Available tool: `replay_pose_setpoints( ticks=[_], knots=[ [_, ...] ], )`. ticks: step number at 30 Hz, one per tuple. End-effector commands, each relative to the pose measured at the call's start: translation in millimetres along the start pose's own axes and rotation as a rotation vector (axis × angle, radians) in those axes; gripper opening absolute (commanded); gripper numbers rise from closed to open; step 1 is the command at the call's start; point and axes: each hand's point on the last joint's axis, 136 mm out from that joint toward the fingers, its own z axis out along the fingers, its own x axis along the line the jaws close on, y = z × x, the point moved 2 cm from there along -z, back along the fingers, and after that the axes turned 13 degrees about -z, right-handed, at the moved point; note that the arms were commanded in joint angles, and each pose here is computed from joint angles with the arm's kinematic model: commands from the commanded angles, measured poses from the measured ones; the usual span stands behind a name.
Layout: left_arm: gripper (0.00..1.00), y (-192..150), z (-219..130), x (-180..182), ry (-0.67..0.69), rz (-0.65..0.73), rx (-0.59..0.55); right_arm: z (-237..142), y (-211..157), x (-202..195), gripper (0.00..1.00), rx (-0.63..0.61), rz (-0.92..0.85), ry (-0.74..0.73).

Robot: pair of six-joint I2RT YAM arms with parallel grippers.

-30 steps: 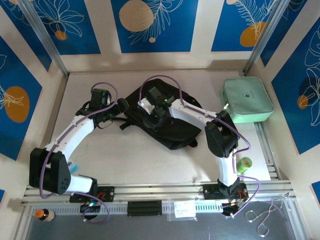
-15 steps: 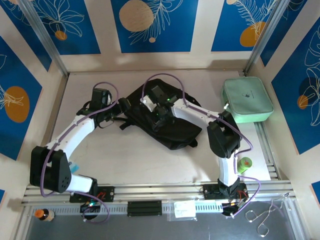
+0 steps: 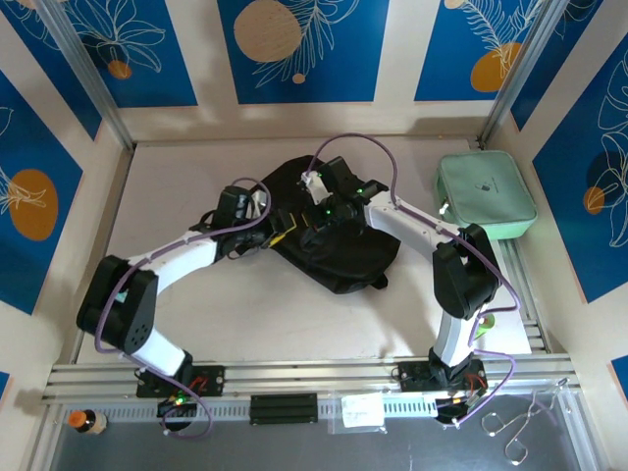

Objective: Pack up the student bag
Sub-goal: Zip the student bag at the top-center of the table.

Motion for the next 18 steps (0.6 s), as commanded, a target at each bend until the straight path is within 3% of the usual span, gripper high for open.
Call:
replay_pose_setpoints(
  ticks=[1,5,9,13,18],
  knots=[
    [0.46,0.0,13.1,-20.9,-0.065,-0.024,0.032,-16.5,13.9,7.6,0.00,-0.074,0.021,0.044],
    [0.33,1.1,24.6,-7.8,0.023,-0.050,0.038,-17.6,13.2,4.9,0.00,-0.082,0.040,0.046],
    [0.02,4.6,26.9,2.9,0.069,-0.062,0.014,-15.1,9.8,-7.9,0.00,-0.069,0.070,-0.009],
    [0.00,7.9,22.0,14.8,0.132,-0.048,-0.018,-17.1,2.1,-59.2,0.00,-0.040,0.167,-0.177],
    [0.00,9.6,16.2,27.4,0.183,-0.037,-0.036,-25.4,-10.0,-136.9,0.00,-0.040,0.398,-0.256]
  ],
)
